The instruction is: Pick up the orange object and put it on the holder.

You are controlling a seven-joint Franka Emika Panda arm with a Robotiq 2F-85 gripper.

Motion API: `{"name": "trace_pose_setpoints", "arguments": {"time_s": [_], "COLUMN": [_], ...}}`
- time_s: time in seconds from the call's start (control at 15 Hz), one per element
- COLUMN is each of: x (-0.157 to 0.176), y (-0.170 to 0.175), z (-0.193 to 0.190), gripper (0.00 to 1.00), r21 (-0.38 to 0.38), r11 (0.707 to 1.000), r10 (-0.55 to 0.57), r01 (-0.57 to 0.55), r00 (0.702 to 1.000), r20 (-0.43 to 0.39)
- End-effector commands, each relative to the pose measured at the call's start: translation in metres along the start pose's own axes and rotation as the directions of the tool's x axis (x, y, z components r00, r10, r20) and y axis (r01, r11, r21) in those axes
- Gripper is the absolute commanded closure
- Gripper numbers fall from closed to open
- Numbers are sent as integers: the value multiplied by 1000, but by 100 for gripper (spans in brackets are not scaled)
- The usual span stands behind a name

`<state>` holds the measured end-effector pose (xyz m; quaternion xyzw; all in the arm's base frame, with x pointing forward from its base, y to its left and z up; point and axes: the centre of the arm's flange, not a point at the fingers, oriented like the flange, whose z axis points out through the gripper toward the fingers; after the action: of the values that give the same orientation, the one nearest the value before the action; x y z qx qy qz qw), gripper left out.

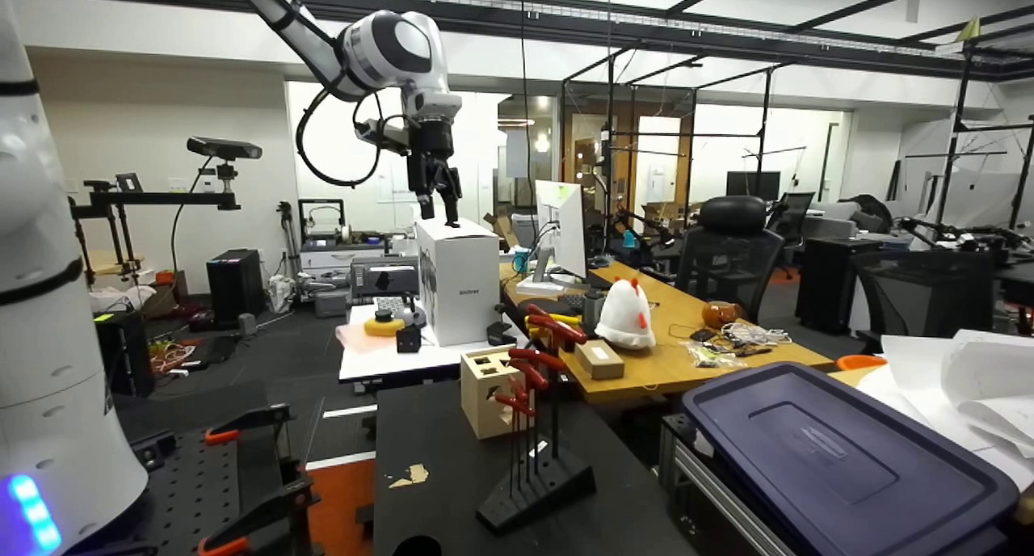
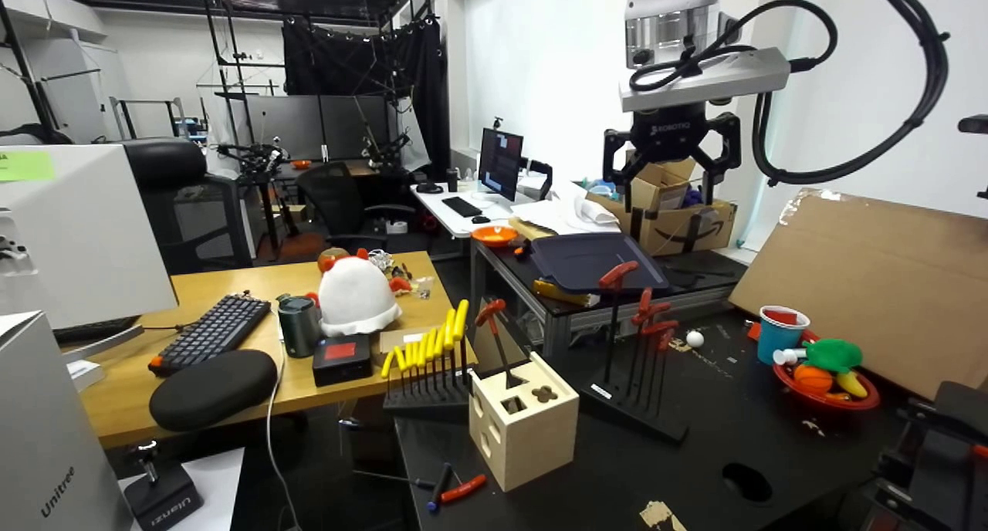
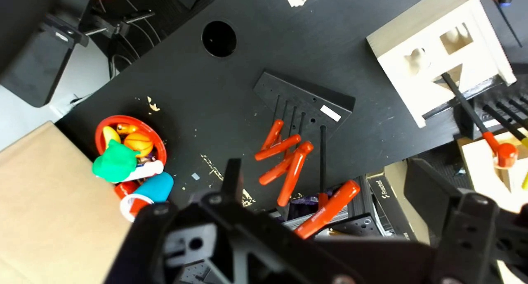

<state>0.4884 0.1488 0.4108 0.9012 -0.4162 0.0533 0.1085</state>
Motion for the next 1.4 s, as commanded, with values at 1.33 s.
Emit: {"name": "trace_pose_setpoints", "arguments": {"time_s": [1.33], "x": [21], "y": [157], "z": [-40], "gripper": [0], "r21": [313], "r11": [784], "r10": [-581], "r01": [536], "r00": [812], "r20": [64]}}
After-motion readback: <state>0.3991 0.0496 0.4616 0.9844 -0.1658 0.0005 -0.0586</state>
